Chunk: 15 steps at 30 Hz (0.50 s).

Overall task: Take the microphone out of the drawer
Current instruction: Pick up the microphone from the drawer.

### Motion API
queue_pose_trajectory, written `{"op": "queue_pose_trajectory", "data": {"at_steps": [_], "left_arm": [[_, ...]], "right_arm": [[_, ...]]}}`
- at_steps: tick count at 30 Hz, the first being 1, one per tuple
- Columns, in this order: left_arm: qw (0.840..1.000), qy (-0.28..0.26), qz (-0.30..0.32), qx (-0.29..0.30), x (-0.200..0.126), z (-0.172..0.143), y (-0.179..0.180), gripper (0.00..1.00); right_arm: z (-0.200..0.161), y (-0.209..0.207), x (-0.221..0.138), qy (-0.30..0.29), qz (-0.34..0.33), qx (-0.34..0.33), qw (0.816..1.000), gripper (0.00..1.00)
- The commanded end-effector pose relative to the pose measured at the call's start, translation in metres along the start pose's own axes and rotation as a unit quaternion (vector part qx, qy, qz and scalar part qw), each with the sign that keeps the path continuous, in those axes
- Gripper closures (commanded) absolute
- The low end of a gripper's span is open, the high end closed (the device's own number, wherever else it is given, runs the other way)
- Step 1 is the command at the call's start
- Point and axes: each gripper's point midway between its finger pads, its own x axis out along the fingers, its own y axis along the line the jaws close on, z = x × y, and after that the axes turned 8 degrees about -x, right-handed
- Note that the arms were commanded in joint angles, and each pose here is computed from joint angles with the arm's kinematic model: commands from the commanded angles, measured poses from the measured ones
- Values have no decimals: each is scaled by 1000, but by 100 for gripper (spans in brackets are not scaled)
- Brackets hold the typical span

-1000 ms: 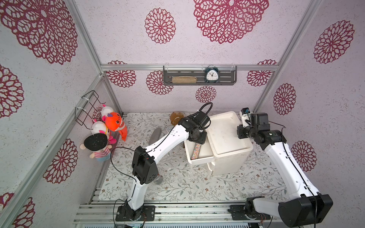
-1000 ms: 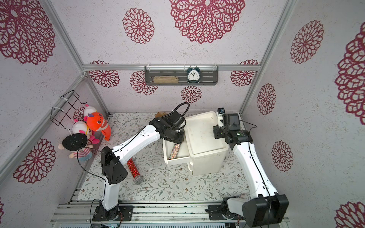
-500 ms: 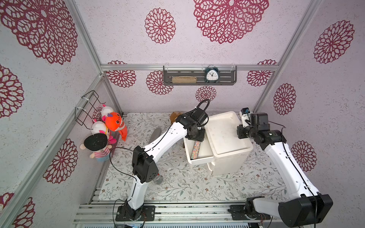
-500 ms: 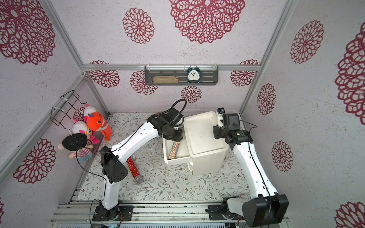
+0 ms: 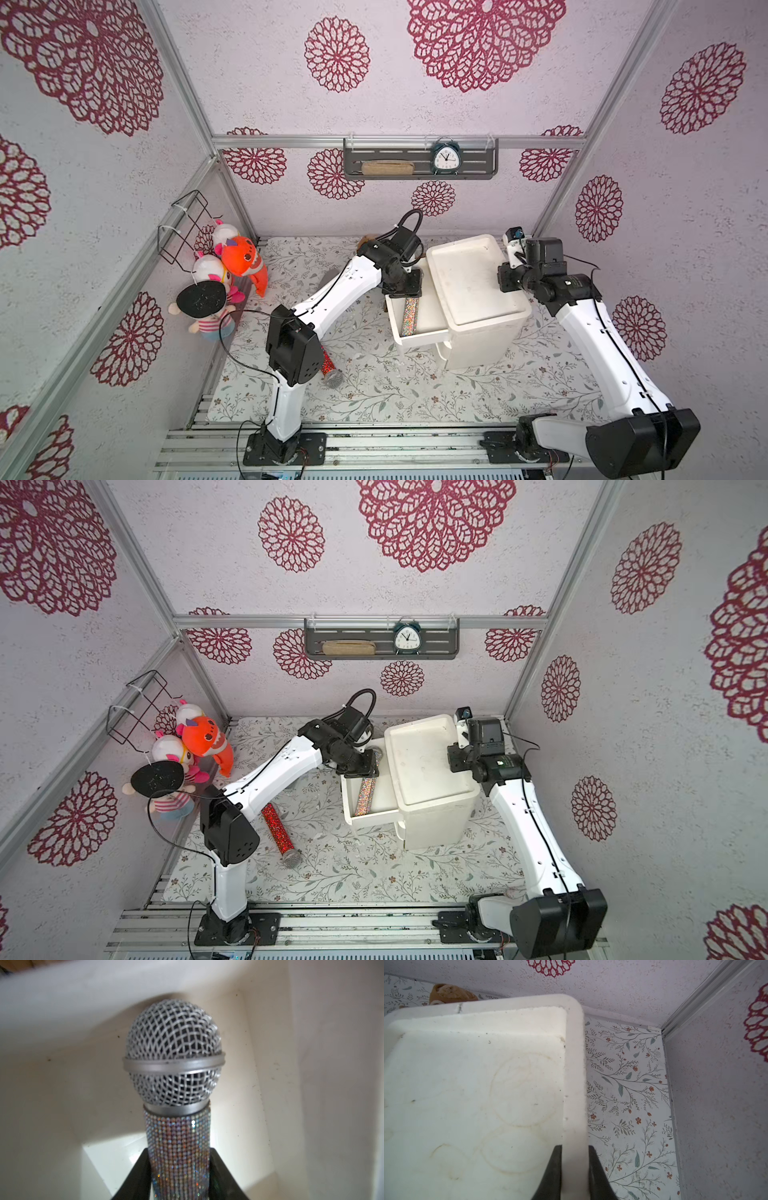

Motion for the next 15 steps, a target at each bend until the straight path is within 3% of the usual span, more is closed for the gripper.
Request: {"op": "queue_pose_trajectory", "data": {"at_steps": [1, 15], "left_arm": [[998, -49, -22, -24, -30, 22, 5, 100], [991, -95, -87, -37, -52, 33, -8, 100]], "right_arm": [[54, -17, -31, -117, -42, -14, 992, 100], [51, -17, -31, -117, -44, -15, 992, 100]]}}
